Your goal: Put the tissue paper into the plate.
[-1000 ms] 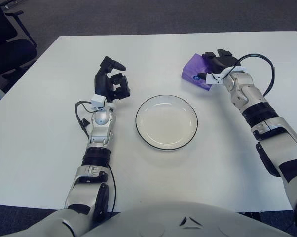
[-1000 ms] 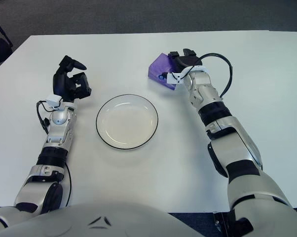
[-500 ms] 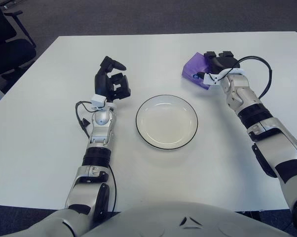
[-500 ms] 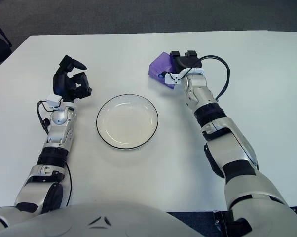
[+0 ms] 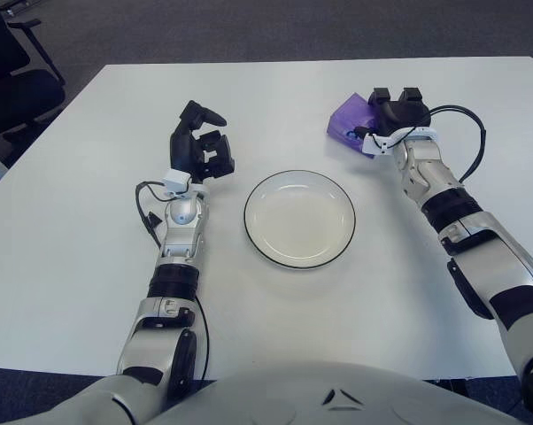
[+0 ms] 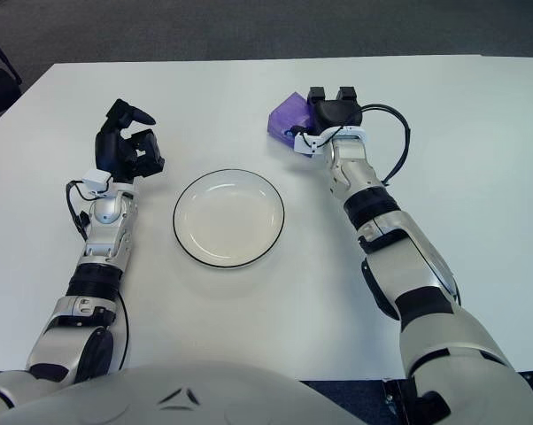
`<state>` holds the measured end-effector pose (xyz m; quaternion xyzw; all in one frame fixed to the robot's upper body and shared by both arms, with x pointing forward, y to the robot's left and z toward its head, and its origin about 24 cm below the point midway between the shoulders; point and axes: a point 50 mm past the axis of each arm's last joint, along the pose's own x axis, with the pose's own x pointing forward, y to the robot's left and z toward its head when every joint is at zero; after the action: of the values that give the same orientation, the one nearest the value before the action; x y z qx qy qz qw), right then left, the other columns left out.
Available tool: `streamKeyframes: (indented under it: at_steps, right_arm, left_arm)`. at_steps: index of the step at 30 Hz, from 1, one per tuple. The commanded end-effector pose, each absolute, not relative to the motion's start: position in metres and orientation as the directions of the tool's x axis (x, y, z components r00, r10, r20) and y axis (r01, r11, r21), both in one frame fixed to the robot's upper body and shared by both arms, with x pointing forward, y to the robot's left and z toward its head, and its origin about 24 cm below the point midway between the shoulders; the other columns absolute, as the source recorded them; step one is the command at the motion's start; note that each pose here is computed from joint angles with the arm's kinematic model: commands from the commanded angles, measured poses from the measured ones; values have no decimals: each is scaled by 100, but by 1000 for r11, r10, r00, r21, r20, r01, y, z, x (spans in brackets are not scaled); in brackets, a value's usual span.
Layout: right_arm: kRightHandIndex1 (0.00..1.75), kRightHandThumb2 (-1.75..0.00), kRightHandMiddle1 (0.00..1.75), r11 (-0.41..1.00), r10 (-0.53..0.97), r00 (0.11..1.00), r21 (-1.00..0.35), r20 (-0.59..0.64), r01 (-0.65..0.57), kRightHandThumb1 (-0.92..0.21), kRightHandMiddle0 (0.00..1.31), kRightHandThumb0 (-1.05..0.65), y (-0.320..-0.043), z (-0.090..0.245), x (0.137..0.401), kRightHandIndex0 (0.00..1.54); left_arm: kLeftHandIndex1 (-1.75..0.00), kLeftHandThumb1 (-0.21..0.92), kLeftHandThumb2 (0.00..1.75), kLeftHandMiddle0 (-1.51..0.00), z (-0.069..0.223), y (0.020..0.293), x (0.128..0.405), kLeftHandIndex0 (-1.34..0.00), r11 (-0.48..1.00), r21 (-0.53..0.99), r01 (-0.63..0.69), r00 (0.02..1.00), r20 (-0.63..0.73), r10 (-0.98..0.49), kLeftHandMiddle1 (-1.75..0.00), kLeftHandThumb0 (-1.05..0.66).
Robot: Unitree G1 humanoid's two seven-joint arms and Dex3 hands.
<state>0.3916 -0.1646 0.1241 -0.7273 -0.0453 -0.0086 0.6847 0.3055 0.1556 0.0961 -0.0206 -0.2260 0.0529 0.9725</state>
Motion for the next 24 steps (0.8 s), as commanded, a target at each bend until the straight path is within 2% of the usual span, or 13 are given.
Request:
streamKeyframes:
  at_steps: [1, 4, 10, 24]
  right_arm:
    - [151, -121, 173, -76, 15, 994, -992, -106, -105, -34, 44, -2, -181, 63, 373, 63]
    - [146, -130, 174, -45, 21, 996, -996, -81, -80, -26, 50, -1, -182, 61, 372, 74]
    - [146, -141, 175, 45, 60, 998, -999, 1, -1, -16, 53, 0, -182, 59, 370, 83]
    - [150, -152, 175, 126, 73, 997, -992, 17, 7, -8, 57, 0, -185, 60, 371, 89]
  left_arm:
    - [-175, 41, 121, -130, 10, 152, 262, -54, 983, -88, -163, 978, 114, 172, -175, -45]
    - [-175, 41, 120, -130, 10, 152, 262, -54, 983, -88, -164, 978, 115, 173, -175, -45]
    - [-175, 41, 120, -130, 10, 152, 262, -54, 982, -97, -162, 978, 116, 173, -175, -45]
    - [-175, 41, 121, -130, 11, 152, 263, -54, 982, -96, -162, 978, 117, 173, -175, -45]
